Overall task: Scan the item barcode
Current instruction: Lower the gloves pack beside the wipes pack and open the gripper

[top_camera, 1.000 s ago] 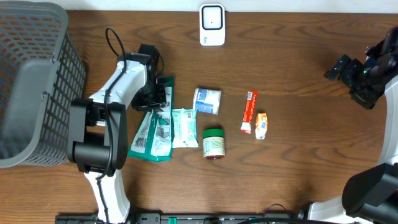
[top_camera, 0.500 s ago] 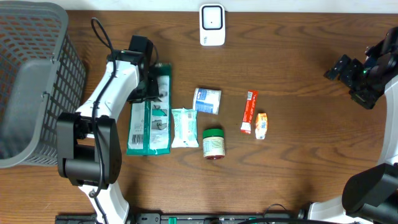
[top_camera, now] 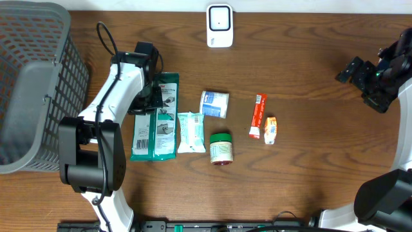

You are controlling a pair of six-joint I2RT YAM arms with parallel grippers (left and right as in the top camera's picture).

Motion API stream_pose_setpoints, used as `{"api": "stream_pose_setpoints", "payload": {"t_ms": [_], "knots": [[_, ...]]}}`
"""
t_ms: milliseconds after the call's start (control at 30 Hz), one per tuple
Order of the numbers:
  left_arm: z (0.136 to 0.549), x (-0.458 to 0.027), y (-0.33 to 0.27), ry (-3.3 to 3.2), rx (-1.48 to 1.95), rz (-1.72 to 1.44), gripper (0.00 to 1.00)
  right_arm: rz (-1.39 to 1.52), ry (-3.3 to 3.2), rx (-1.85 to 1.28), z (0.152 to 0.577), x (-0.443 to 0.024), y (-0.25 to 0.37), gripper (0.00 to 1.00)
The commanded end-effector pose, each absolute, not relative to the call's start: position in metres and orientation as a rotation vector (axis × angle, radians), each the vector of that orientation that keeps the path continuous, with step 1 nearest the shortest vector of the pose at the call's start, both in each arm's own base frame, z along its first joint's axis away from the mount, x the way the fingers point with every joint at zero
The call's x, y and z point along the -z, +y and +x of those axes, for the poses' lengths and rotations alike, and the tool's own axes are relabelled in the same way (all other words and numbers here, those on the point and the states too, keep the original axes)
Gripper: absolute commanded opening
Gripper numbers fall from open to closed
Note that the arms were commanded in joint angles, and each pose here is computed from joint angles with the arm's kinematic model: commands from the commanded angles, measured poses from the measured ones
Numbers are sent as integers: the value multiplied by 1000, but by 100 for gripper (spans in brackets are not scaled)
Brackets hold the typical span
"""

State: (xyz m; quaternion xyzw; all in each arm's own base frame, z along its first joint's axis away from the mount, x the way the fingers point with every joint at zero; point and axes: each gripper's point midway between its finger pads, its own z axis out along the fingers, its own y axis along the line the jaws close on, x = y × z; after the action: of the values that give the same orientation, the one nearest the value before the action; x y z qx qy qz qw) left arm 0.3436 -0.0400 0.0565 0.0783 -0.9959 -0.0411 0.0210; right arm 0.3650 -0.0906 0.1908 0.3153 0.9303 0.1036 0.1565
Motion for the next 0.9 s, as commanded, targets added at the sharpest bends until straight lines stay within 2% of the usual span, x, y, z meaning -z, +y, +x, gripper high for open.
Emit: {"api": "stream_pose_setpoints", "payload": {"t_ms": [0,167,433,500,533,667,867], "knots": [[340,-68,-45,-3092,65,261,7,901,2627,-293,366,-204,-92,99],[347,-83,-53,-3149,-28,269,7,901,2627,-294,366,-204,-92,99],[378,-159,-53,-3473,-128,369,11,901,2627,-293,366,-204,-92,99],[380,-174,-47,-3527,-94,393,17,901,2627,-294,366,-204,-92,99],[380,-180,-44,-3548,-76,402,25,902,2627,-293,366,-204,-92,99],[382,-197,-39,-3610,-54,427,39,901,2627,-294,366,-204,-92,99],[375,-238,-39,-3724,-142,454,71,901,2627,-294,366,-204,-92,99]]}}
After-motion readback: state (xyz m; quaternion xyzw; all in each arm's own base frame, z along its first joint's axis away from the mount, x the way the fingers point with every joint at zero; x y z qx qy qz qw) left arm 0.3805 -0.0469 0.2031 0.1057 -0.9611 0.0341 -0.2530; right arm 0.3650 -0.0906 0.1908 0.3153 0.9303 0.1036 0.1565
